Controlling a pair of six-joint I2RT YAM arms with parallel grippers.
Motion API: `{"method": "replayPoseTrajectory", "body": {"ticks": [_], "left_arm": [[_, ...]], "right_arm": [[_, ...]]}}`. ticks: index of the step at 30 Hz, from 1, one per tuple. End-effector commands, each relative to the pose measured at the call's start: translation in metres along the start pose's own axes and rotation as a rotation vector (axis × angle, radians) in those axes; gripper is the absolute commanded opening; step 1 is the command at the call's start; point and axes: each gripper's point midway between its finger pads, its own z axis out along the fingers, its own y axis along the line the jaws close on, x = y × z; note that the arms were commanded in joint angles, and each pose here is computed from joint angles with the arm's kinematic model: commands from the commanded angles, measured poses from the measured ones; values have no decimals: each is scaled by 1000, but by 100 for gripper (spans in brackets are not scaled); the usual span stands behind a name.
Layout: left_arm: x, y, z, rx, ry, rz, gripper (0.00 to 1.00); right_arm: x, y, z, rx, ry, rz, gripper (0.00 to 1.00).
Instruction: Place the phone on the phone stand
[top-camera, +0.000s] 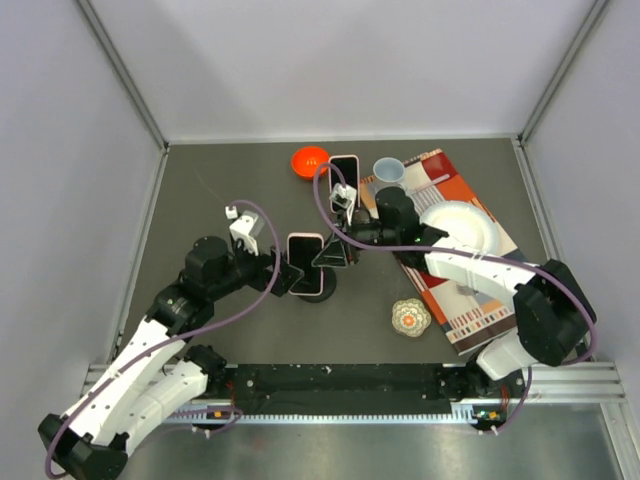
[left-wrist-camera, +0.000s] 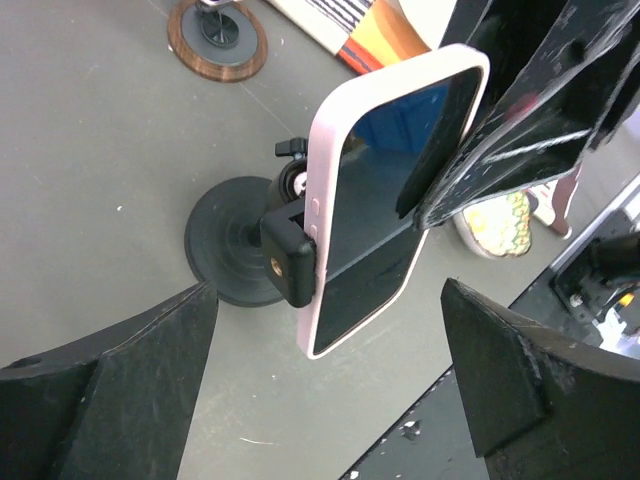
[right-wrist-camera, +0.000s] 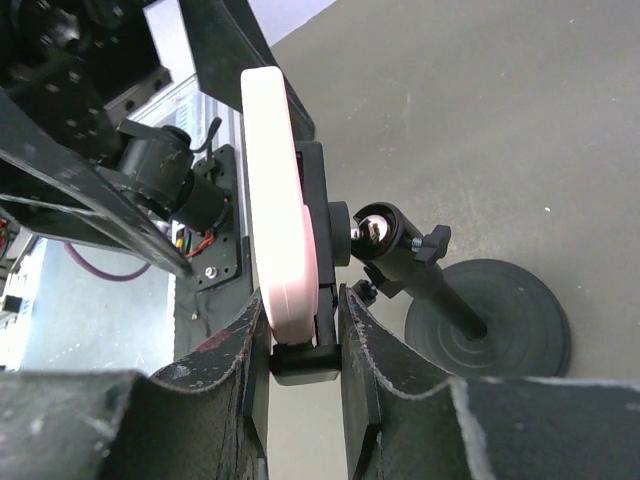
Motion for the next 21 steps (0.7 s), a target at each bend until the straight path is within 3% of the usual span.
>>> {"method": "replayPoseTrajectory", "body": {"ticks": [1,3,4,8,10,14,17,19,20,21], "left_arm": [[-33,-10,-25,-35,-53,-27,99],[-38,-4,-32,-96,-55,-71,99],[-43,-6,-34,-99,-65,-76,98],[-74,-23,-44,-78,-109,-143,97],[-82,-18,-43,-131,-108,-195,92],[-90,-17,-35,-169,-119,-247,89],[-95,-21,-32,-188,-134,-234,90],[-102,-22,-31,-215,-149,-219,89],[-97,-18,-26,-255,-122,-214,89],[-93,-24,-23,-261,-103,-192,90]], "right_arm": [[-9,9,7,-53,3,-35,0],[-10,6,7,-34,-2,-26,0],[-11,5,7,-25,-3,-20,14],[-18,2,7,15,-23,17,33],[-22,2,7,25,-21,39,45],[-29,8,2,44,-18,69,61],[-38,17,-10,52,-45,56,73],[-42,21,-18,57,-58,67,87],[-48,21,-28,84,-83,66,99],[-49,20,-33,103,-90,75,99]]}}
